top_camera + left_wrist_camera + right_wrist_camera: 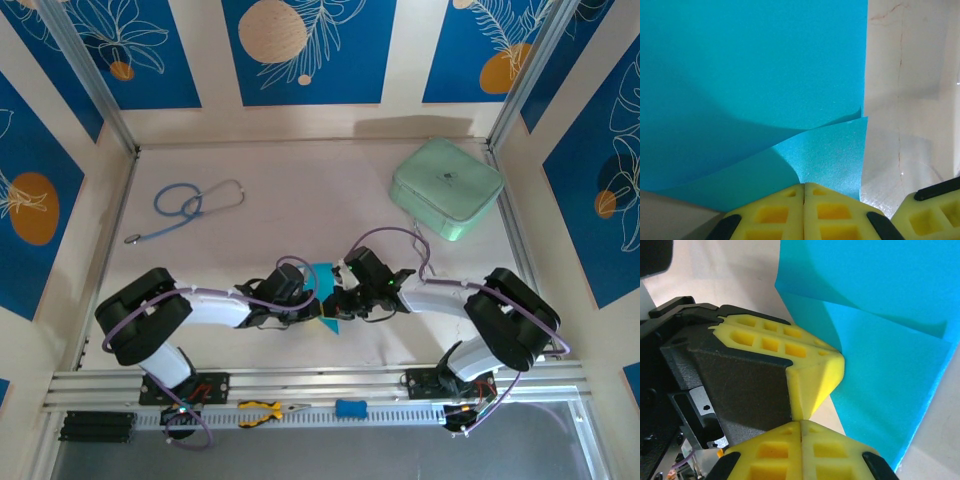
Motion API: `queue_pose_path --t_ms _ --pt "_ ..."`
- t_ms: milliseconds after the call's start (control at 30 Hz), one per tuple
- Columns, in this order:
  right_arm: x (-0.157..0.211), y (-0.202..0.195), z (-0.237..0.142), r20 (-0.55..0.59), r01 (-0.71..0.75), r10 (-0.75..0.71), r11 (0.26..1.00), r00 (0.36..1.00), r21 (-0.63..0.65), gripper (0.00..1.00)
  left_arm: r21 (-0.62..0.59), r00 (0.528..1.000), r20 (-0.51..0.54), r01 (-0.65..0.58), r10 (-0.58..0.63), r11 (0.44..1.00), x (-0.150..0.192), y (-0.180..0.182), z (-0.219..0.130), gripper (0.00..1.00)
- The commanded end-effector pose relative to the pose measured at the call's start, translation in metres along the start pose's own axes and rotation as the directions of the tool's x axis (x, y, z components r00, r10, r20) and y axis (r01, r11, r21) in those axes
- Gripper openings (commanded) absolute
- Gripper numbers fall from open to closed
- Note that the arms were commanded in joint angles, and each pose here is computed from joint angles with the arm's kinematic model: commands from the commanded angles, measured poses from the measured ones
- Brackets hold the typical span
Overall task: Fold a paper plane with a square sheet of paper (pick it up from the middle)
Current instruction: Fold the paper at the center of the table.
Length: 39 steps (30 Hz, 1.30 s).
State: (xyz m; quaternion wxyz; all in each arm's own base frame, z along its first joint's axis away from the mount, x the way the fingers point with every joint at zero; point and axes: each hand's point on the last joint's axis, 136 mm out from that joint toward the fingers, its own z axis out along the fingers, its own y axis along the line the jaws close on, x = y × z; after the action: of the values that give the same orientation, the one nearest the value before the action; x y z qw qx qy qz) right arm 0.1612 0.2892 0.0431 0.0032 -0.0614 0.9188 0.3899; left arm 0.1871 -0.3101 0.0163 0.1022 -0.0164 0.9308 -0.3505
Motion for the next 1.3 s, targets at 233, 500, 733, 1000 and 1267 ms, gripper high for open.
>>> queue_pose_path --t_ms 233,500,733,1000,1267 --pt "0.024 -0.055 0.012 -0.043 -0.089 0.096 0.986 0.994 0.140 0.05 -0.113 1.000 -0.018 0.016 -0.018 0.994 0.005 0.029 0.004 0.10" --pt "0.010 -0.020 -0.010 0.061 0.009 -0.011 1.000 0.998 0.023 0.05 -0.134 1.000 -0.017 0.018 -0.021 0.991 0.006 0.034 0.002 0.10" --pt "0.009 -0.012 -0.009 0.061 0.028 -0.027 0.999 0.998 -0.030 0.06 -0.140 1.000 -0.022 0.018 -0.021 0.990 0.007 0.036 0.003 0.10" --pt "0.003 -0.009 0.008 0.021 0.020 -0.020 0.999 1.000 -0.028 0.05 -0.134 1.000 -0.019 0.020 -0.023 0.991 0.006 0.034 0.003 0.10" --pt "0.014 -0.042 0.014 -0.014 -0.058 0.059 0.995 0.998 0.081 0.05 -0.119 1.000 -0.018 0.014 -0.017 0.993 0.004 0.030 0.003 0.10"
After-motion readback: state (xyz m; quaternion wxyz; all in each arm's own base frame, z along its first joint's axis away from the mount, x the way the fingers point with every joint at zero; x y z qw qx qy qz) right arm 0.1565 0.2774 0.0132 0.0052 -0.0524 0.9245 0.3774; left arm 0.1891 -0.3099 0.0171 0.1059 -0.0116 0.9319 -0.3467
